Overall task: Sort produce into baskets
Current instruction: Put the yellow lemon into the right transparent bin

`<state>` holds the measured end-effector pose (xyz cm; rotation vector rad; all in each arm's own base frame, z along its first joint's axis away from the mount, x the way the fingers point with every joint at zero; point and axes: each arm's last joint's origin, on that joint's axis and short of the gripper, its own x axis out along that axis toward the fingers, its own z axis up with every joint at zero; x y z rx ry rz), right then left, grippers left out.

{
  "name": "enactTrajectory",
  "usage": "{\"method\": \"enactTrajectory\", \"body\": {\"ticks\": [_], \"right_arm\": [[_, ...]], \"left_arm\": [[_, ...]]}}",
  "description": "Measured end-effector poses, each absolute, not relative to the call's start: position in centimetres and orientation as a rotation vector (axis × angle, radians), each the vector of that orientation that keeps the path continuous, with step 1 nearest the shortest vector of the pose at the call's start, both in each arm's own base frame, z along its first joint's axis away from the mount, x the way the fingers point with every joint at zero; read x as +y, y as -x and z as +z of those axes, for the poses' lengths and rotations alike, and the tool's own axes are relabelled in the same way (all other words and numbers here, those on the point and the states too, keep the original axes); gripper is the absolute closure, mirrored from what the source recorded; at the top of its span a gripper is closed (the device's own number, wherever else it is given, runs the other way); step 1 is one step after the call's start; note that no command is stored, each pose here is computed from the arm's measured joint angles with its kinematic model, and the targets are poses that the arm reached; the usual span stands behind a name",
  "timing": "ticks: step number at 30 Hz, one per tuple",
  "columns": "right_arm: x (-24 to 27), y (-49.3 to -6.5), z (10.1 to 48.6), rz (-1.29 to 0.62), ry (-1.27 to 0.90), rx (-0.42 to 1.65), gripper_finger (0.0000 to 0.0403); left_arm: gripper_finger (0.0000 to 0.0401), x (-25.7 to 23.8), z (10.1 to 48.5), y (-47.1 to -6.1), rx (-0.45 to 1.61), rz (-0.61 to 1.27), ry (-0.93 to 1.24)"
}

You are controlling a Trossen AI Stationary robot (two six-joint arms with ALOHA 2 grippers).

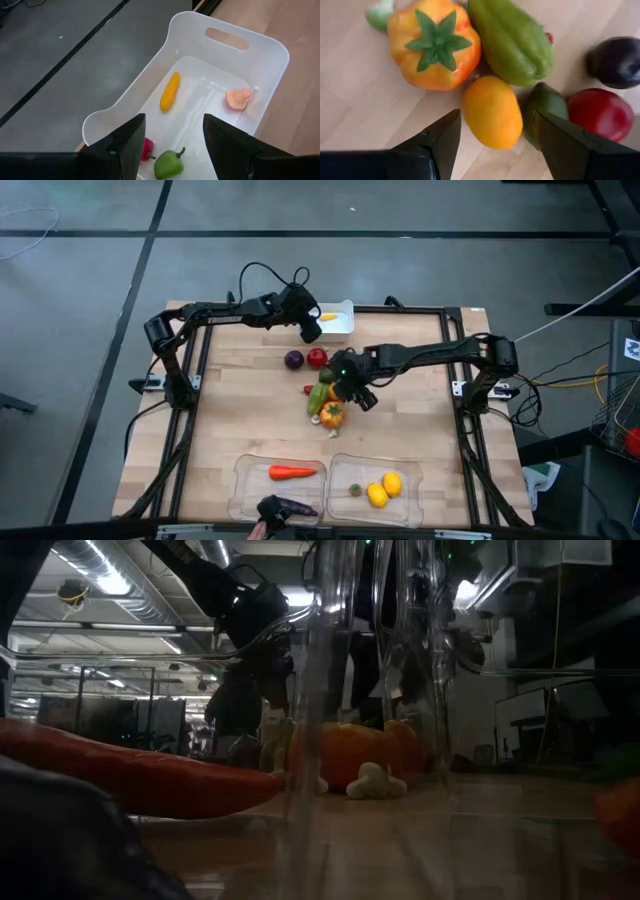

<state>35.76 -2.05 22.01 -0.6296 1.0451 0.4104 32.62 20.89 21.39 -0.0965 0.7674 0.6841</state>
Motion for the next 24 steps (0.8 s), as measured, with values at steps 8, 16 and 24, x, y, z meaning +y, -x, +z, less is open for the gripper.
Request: {"method": "enactTrajectory", "body": {"ticks": [8,16,24], "right_arm": [[-2.3,-36.9,18.7,0.395,0.660,1.143,0.0155],[-2.5,-37.7,17.4,0.362,0.698,1.159,0.0155],[-2.5,-37.5,17.3,0.370,0.684,1.176,0.0156]], "left_arm": [[0.0205,20.9,21.4,-32.6,0.767,0.684,0.096],[0.0205,20.9,21.4,-32.6,0.767,0.684,0.096],[0.0205,20.9,21.4,-32.6,0.767,0.684,0.096]]}}
